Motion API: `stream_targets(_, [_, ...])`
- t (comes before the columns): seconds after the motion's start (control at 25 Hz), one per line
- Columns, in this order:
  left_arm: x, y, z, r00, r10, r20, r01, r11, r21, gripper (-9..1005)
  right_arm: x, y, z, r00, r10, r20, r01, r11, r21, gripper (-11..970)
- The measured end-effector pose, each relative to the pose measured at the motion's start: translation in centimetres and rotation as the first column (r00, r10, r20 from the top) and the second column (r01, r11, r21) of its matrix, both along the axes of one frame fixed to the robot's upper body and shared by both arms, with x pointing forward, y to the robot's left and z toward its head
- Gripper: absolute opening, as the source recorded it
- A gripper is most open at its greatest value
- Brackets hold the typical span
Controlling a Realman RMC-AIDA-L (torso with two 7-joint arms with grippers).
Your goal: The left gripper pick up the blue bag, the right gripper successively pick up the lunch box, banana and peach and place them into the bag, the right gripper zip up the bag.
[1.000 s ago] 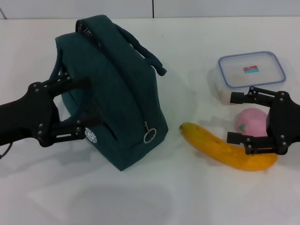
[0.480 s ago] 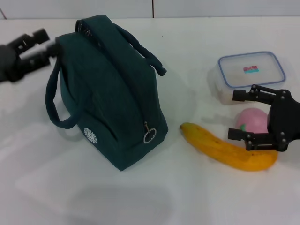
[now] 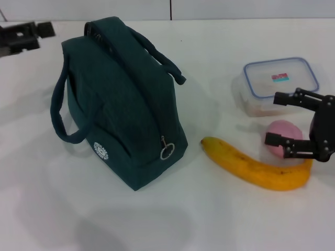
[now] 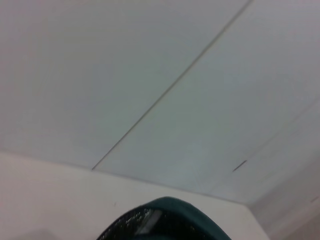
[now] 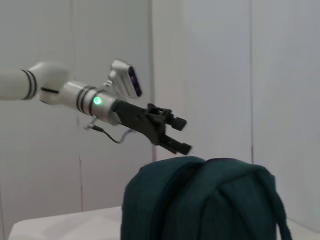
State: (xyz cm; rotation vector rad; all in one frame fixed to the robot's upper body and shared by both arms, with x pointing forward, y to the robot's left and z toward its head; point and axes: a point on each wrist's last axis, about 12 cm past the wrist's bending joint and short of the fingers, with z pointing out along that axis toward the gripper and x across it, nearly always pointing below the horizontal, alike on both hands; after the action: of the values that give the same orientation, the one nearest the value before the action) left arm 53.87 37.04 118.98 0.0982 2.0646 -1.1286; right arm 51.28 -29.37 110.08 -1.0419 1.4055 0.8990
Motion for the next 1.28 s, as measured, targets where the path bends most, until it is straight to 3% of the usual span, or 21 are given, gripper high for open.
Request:
stream_targets(0.24, [-0.8,-0.5,2.2,0.985,-0.031,-0.171,0.027,0.999,-0.024,892,0.0,-0.6,0.1,0.999,-0.034,0.002,0.034,0.999,0.021,857])
stream_targets(0.6, [0.2,-3.2,2.7,0.945,-0.109,-0.308,0.098,0.994,-0.052,890,0.1,-0.9,0.2,0.999,-0.034,0.018,0.034,0.999,0.01,857])
stream_targets(0.8, [1.4,-4.1,2.4,0.924,-0.087,-0.372,0.101,0.995,0.017,891,0.1,-1.0,0.2,0.999,-0.033,0.026,0.033,0.999,0.006,857])
stream_targets(1.28, [3.5,-6.2,1.1,0.881,-0.099,-0.463,0.14,0.989,0.056,891,-0.1,-0.9,0.2,0.999,-0.027,0.03,0.026,1.0,0.016,858])
